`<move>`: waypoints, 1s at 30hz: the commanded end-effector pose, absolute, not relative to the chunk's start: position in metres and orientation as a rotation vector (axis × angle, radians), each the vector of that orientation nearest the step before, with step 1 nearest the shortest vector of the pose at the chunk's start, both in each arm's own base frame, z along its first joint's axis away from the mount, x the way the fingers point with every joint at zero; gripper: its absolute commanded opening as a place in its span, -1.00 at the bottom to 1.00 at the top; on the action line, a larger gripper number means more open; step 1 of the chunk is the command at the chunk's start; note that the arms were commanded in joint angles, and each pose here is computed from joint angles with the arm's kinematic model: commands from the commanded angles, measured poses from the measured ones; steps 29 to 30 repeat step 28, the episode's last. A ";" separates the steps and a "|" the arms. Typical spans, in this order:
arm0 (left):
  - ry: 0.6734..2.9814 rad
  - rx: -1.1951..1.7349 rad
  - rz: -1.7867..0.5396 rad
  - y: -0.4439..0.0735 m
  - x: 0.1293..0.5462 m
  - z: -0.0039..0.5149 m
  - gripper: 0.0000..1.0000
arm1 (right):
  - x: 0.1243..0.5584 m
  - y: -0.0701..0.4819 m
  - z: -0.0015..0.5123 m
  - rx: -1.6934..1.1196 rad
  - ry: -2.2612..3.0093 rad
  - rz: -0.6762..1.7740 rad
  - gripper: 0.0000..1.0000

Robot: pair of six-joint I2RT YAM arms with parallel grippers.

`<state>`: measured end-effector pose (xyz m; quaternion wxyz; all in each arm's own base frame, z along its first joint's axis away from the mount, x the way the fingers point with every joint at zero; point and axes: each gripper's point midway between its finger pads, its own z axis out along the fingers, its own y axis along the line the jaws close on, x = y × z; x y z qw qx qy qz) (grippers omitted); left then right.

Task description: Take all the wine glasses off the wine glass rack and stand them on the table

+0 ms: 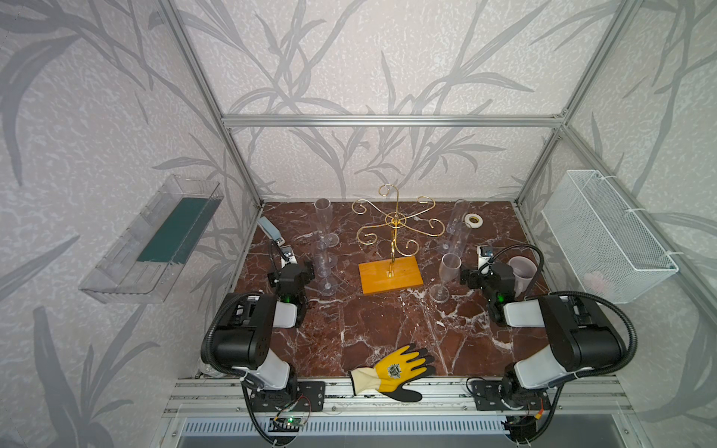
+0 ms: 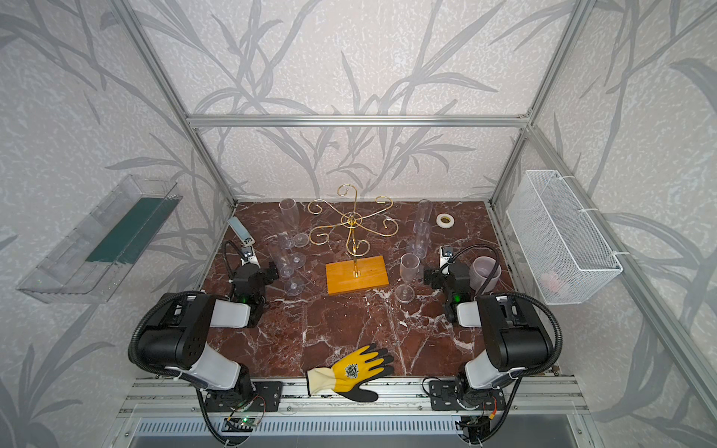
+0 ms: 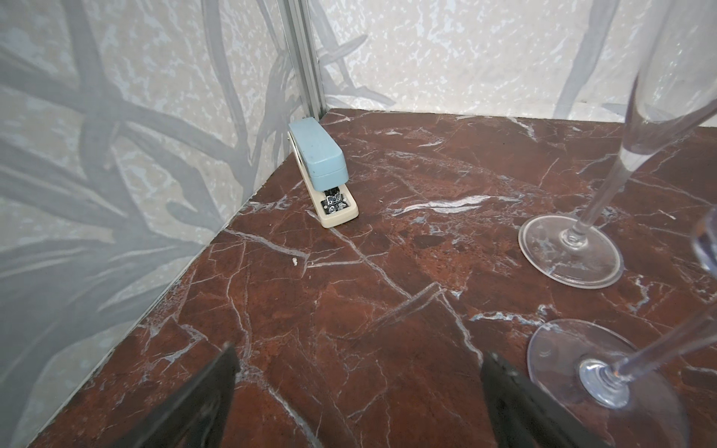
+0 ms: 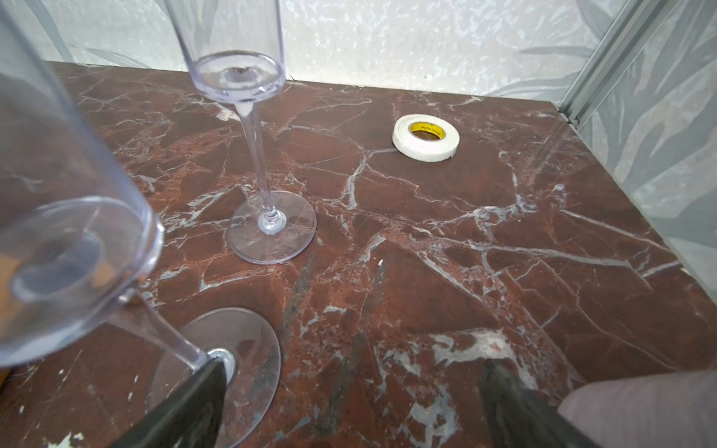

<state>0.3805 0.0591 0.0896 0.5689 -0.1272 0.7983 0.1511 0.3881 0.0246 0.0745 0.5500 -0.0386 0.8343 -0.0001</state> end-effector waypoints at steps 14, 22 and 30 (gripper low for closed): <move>1.829 -0.314 0.336 0.060 0.387 0.102 0.98 | 0.396 0.024 0.091 -0.094 1.934 -0.019 0.98; 1.830 -0.313 0.336 0.060 0.386 0.101 0.98 | 0.396 0.026 0.090 -0.104 1.939 -0.023 0.98; 1.830 -0.313 0.336 0.060 0.386 0.101 0.98 | 0.397 0.026 0.090 -0.107 1.942 -0.023 0.98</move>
